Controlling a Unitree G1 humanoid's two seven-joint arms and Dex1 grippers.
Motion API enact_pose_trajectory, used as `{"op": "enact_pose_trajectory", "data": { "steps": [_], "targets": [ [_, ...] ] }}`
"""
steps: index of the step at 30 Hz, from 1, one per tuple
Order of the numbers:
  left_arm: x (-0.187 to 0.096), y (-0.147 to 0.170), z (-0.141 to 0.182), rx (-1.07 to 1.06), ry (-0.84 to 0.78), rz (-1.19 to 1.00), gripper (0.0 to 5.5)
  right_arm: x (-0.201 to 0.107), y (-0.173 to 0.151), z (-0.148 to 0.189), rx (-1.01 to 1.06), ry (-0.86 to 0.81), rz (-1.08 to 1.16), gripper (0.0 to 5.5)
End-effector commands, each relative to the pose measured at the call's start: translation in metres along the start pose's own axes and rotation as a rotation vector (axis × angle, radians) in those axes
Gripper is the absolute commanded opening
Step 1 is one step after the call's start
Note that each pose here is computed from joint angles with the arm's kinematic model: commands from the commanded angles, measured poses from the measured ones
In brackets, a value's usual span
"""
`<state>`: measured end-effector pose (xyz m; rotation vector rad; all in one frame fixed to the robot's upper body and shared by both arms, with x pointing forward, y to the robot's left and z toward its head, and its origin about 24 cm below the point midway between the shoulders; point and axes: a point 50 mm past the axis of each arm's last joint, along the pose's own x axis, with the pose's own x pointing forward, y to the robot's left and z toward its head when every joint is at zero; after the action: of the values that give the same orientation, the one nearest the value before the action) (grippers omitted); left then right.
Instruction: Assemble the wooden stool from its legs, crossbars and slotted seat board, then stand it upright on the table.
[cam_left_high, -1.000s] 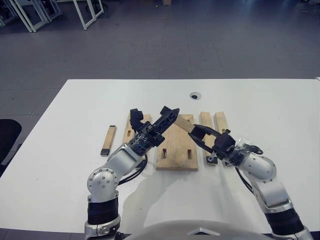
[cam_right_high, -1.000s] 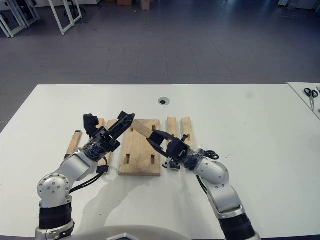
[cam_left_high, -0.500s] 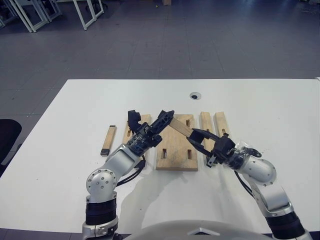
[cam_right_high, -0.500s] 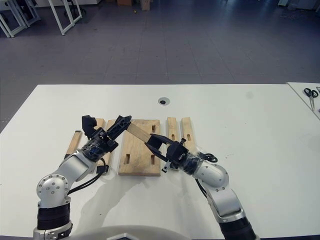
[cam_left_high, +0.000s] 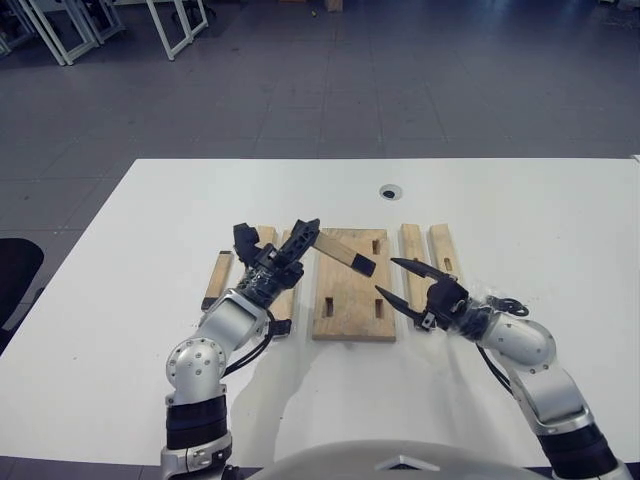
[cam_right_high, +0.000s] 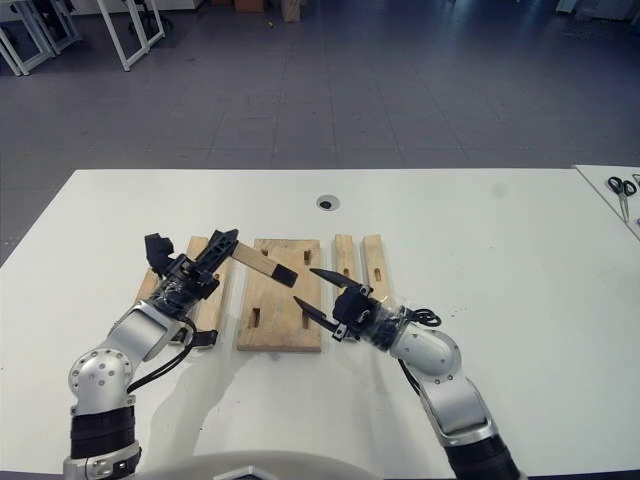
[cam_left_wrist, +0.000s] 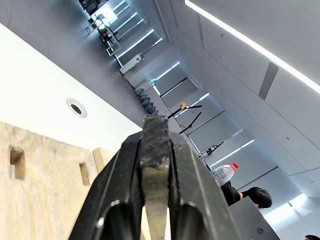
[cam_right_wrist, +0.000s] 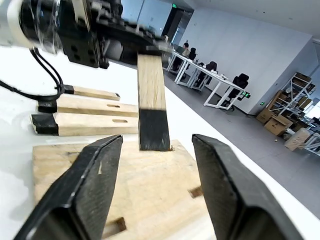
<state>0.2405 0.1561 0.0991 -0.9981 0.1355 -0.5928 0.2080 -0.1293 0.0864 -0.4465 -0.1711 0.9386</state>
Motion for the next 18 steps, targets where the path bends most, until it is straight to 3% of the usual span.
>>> {"op": "enact_pose_trajectory", "data": {
  "steps": [1,4,7,18],
  "targets": [
    [-0.011,0.016,0.040,0.232,-0.079,0.151,0.44,-0.006,-0.003,-0.012,-0.044,0.084,-0.039,2.67],
    [-0.024,0.028,0.069,0.523,-0.162,0.369,0.44,-0.008,-0.001,-0.018,-0.038,0.119,-0.066,2.67],
    [-0.032,0.033,0.066,0.727,-0.156,0.476,0.44,-0.010,0.002,-0.023,-0.034,0.153,-0.075,2.67],
    [-0.046,0.052,0.041,0.782,-0.138,0.626,0.44,-0.012,0.003,-0.029,-0.032,0.188,-0.077,2.67]
  ]
}}
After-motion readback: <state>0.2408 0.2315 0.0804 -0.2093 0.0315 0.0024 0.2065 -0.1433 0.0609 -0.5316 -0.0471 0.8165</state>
